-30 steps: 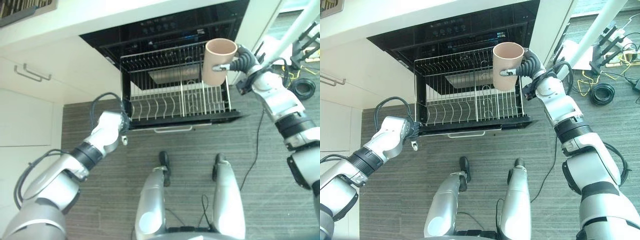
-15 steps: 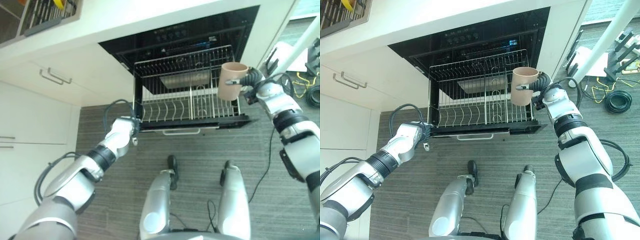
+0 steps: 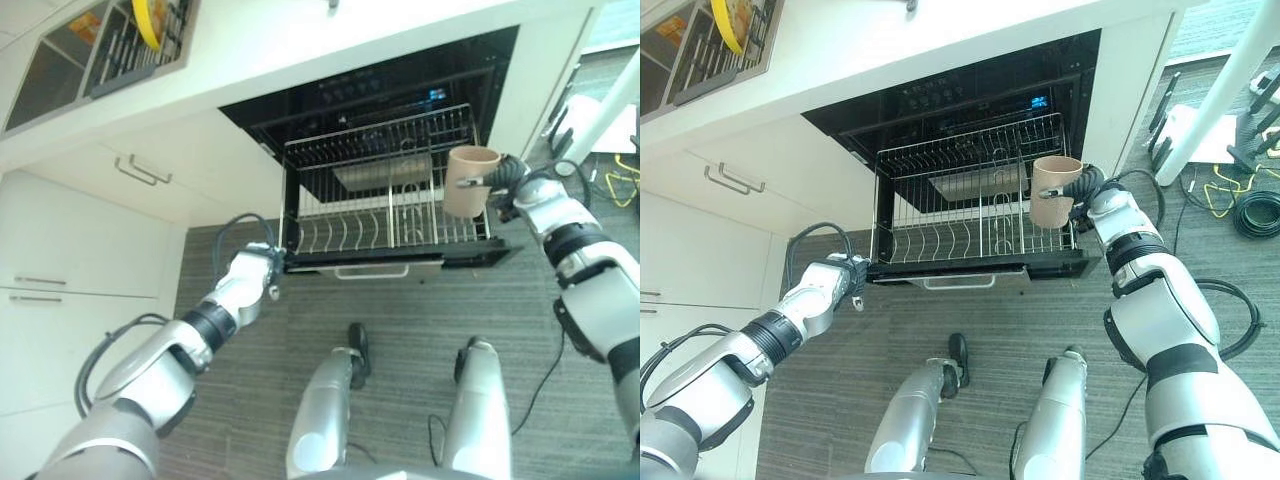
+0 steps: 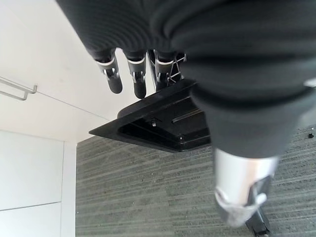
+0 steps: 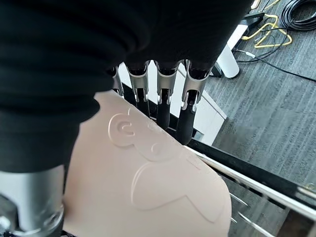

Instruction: Place the dishes in the dishwasher.

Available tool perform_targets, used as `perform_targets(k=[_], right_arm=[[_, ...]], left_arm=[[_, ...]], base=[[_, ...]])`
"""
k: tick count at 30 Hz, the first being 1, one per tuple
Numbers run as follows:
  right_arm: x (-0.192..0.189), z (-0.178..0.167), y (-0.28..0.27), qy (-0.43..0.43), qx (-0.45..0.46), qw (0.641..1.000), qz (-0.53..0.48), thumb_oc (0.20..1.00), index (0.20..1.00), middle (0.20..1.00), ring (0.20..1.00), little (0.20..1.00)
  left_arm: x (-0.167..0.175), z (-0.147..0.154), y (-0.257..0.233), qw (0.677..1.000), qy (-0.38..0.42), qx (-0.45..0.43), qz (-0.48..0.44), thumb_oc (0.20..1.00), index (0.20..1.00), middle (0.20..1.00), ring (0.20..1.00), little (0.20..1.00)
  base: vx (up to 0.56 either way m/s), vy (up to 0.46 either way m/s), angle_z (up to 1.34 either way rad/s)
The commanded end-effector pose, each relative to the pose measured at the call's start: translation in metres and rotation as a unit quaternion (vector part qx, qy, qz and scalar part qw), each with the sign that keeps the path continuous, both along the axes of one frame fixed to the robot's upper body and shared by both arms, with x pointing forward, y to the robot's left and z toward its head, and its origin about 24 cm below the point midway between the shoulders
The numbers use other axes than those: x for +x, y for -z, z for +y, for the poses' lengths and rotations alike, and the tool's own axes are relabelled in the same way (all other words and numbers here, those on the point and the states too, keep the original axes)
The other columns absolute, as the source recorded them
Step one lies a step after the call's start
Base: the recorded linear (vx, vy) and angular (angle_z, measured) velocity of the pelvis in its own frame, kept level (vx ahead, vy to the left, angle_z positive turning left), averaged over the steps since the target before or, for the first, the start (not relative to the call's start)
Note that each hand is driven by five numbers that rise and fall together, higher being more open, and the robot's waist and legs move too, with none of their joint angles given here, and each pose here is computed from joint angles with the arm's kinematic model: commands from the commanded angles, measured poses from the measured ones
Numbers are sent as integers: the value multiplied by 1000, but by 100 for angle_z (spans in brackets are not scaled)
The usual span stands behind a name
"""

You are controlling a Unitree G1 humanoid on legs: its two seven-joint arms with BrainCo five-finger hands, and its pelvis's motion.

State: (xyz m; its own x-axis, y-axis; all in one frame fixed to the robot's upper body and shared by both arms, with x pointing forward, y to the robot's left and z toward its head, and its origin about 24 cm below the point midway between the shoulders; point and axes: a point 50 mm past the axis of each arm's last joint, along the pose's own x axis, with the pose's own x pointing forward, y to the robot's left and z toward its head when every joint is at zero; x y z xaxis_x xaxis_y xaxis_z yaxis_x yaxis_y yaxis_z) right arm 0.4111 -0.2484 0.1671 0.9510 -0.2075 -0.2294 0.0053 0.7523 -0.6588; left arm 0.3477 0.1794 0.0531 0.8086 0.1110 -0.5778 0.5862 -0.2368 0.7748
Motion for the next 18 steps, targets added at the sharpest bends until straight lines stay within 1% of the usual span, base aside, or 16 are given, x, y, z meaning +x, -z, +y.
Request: perform_targets(k=[1, 2, 3, 4, 5, 11, 18], right_arm=[[5, -8, -53, 17, -4, 997, -75, 200, 200, 200, 200, 200], [5, -7, -49, 23, 1, 997, -73, 250, 250, 250, 250, 250], [5, -7, -47, 23, 5, 997, -68, 423, 423, 423, 423, 423], [5, -7, -47, 22, 5, 998, -66, 780, 780, 780, 780, 780], [5, -6, -47, 22, 4, 998, -65, 1000, 1000, 1000, 1000, 1000], [5, -6, -43, 35, 25, 997, -66, 1000, 1000, 1000, 1000, 1000], [6, -5, -48, 43, 53, 993, -94, 1000, 1000, 1000, 1000, 1000]], left_arm=[[-134, 24, 136, 945, -19, 4, 326, 1000, 1000, 1000, 1000, 1000], [-134, 24, 137, 945, -19, 5, 326, 1000, 1000, 1000, 1000, 1000], [-135, 24, 138, 946, -19, 5, 325, 1000, 1000, 1000, 1000, 1000], [-135, 24, 138, 946, -19, 5, 324, 1000, 1000, 1000, 1000, 1000], [-134, 24, 138, 946, -18, 5, 323, 1000, 1000, 1000, 1000, 1000], [-137, 25, 140, 946, -17, 7, 322, 1000, 1000, 1000, 1000, 1000], [-139, 25, 141, 946, -15, 7, 323, 1000, 1000, 1000, 1000, 1000]], base=[[0, 0, 0], [0, 0, 0], [30, 1, 0], [0, 0, 0], [0, 0, 0], [0, 0, 0], [0, 0, 0]])
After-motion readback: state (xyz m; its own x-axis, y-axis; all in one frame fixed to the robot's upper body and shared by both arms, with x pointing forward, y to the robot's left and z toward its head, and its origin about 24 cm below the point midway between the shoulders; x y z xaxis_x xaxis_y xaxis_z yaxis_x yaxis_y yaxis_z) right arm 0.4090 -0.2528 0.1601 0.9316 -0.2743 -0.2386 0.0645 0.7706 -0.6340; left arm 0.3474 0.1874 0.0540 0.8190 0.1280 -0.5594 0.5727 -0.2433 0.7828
